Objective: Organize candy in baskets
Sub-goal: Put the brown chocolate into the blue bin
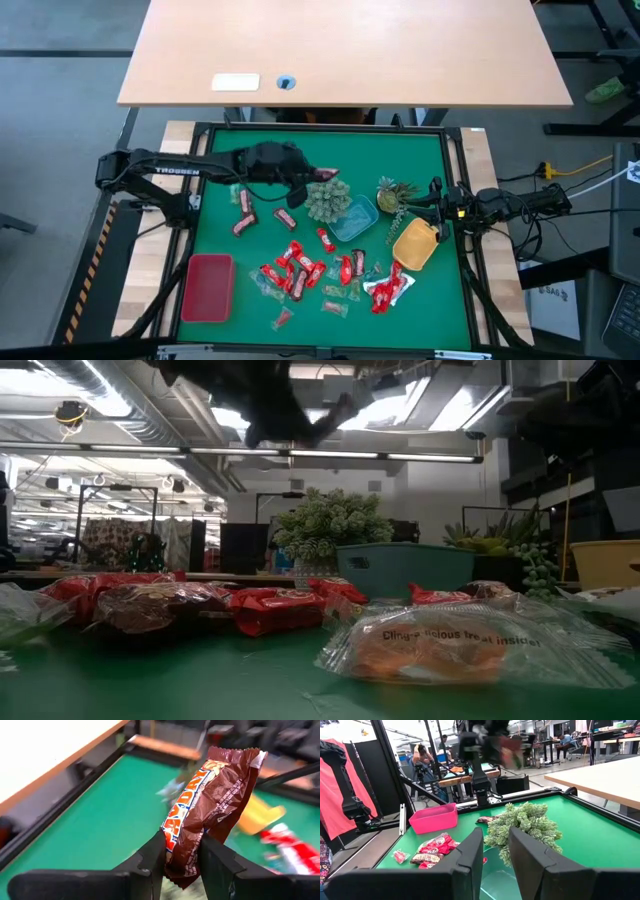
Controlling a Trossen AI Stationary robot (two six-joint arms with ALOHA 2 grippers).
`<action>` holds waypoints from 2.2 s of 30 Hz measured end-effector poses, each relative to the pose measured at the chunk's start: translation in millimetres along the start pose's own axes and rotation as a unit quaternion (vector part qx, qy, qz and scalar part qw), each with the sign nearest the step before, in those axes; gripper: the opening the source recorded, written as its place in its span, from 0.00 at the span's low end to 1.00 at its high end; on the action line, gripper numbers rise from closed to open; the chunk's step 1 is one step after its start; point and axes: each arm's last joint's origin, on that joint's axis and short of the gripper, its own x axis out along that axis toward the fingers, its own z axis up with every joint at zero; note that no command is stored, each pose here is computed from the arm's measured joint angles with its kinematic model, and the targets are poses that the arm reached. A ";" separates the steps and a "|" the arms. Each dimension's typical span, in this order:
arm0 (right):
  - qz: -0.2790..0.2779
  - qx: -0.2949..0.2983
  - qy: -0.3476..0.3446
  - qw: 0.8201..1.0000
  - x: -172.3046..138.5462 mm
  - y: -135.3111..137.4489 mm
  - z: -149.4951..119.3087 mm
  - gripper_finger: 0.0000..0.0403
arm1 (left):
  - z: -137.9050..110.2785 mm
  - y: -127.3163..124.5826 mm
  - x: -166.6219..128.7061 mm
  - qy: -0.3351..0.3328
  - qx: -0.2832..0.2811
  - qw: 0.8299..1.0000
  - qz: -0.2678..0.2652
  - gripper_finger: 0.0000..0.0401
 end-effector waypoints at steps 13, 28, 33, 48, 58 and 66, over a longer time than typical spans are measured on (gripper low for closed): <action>0.000 0.000 0.000 1.000 0.0 0.0 0.0 0.24 | -15.0 -78.7 -16.5 0.007 -0.026 0.991 -0.129 0.25; 0.000 0.000 0.000 1.000 0.0 0.0 0.0 0.24 | -30.4 -119.4 -26.1 -0.024 -0.049 0.995 -0.079 0.25; 0.000 0.000 0.000 1.000 0.0 0.0 0.0 0.24 | -43.3 -132.9 1.7 -0.050 -0.063 0.994 -0.080 0.25; 0.000 0.000 0.000 1.000 0.0 0.0 0.0 0.24 | -94.4 -121.0 83.1 -0.044 -0.070 0.996 -0.036 0.25; 0.000 0.000 0.000 1.000 0.0 0.0 0.0 0.24 | -100.7 -104.0 97.4 -0.032 -0.097 0.995 -0.006 0.25; 0.000 0.000 0.000 1.000 0.0 0.0 0.0 0.24 | -99.9 -101.1 98.5 -0.032 -0.109 0.994 -0.001 0.25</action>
